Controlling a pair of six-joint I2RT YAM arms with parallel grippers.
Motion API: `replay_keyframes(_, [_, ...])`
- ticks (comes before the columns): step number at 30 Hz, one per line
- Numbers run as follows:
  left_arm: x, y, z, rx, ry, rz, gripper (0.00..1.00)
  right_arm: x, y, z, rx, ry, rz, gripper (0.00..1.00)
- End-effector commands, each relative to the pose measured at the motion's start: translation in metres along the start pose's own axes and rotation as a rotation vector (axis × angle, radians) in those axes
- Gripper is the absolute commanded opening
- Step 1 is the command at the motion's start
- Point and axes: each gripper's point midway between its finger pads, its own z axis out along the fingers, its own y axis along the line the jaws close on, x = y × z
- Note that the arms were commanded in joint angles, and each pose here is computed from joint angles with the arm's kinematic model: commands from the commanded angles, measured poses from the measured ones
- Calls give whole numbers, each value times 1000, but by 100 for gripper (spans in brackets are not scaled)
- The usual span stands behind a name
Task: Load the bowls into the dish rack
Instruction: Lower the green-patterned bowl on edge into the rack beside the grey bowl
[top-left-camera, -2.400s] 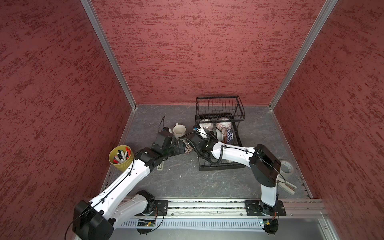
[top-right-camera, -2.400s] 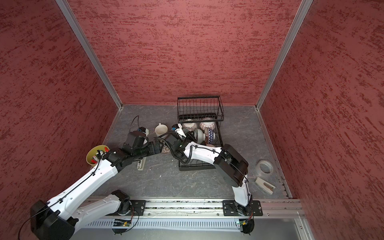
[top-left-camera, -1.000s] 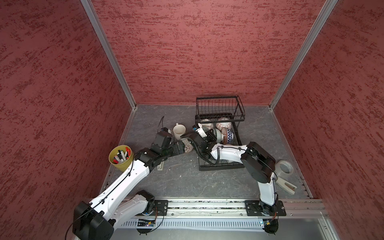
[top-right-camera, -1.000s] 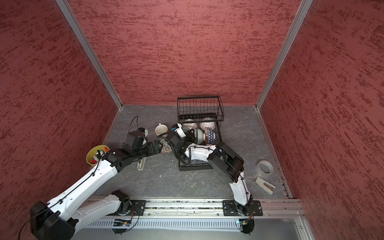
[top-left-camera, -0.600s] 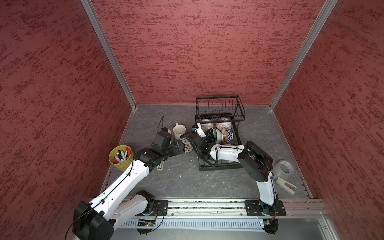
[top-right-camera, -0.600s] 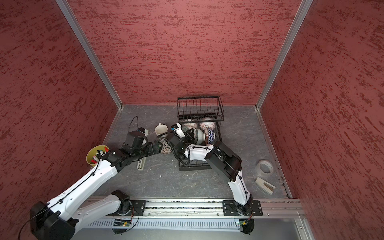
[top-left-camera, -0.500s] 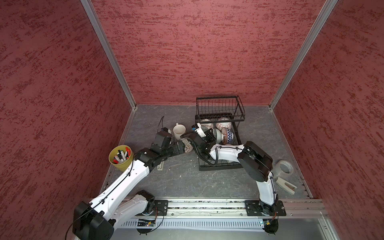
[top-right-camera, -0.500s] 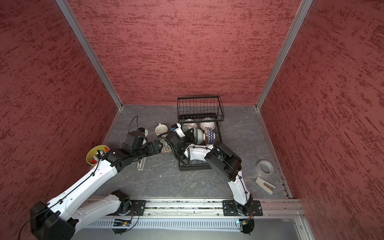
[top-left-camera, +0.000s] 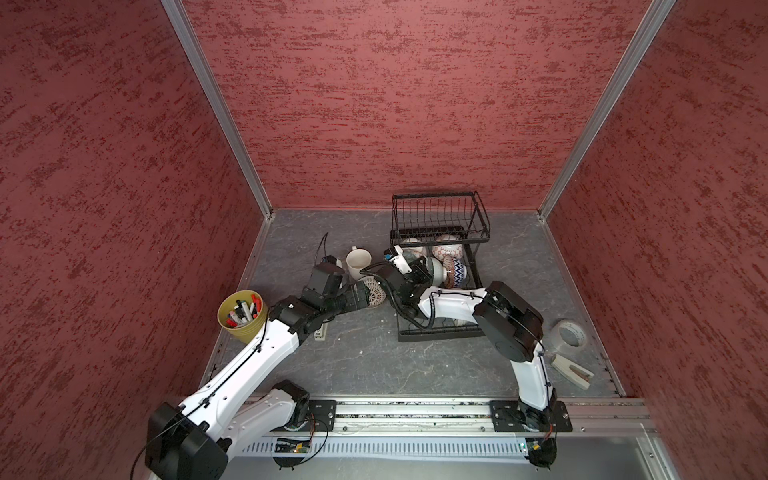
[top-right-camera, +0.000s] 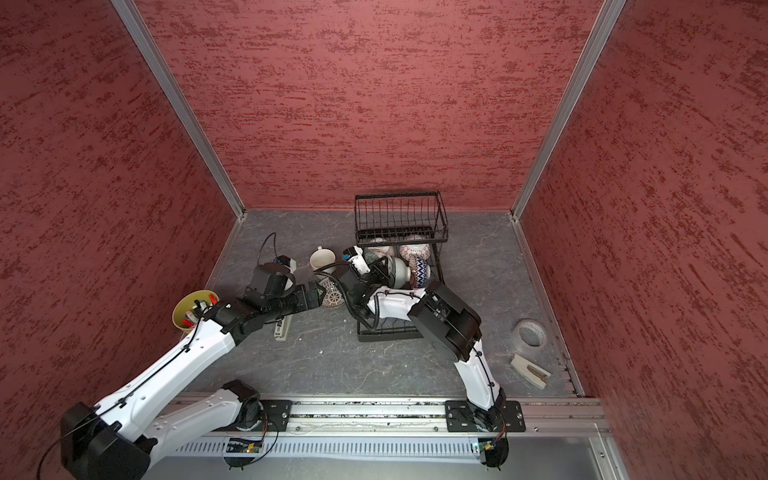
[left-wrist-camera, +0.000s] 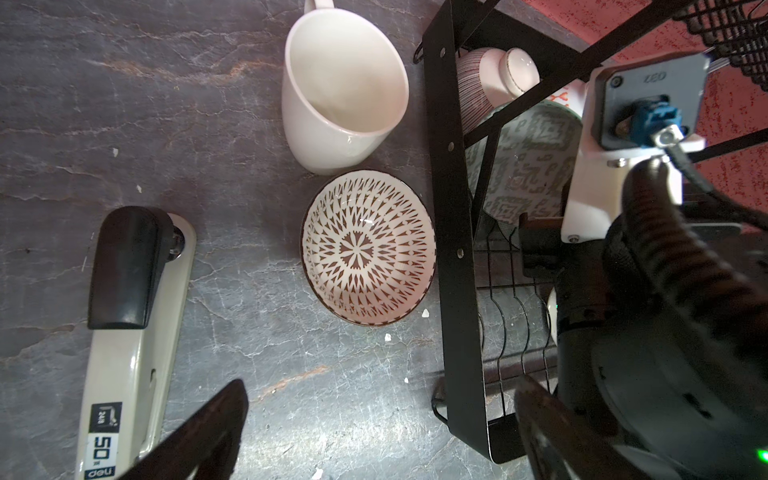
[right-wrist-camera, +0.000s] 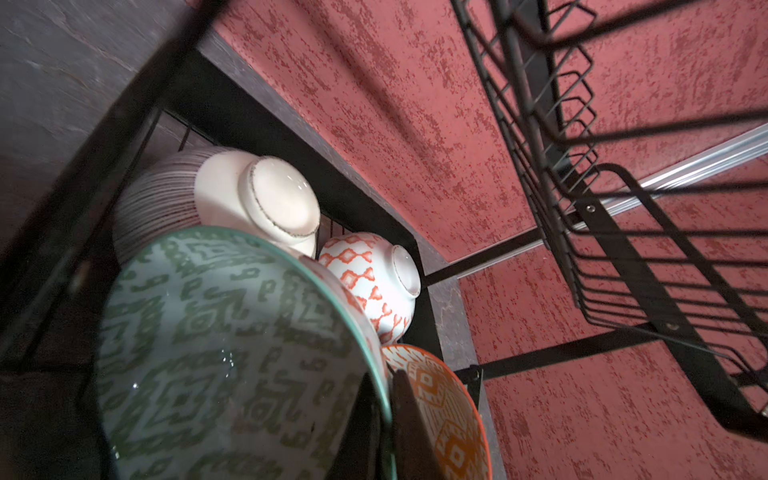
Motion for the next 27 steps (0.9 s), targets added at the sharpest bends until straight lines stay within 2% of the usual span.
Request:
replay_keyframes(1, [-2,1,1,6,-11,-5,100,13,10,-2,-96,67,11,0])
replay_keyframes(10, [0,3,5,5,-4,-7,100,19,18,-9,-119,99,1,0])
replay_keyframes(21, [0,4,4,2,-8,-9,100,19,36,-15,-90,69,-84,0])
replay_keyframes(27, [0,4,4,1,-10,-11,100,12,44,-21,-106,54,-88,13])
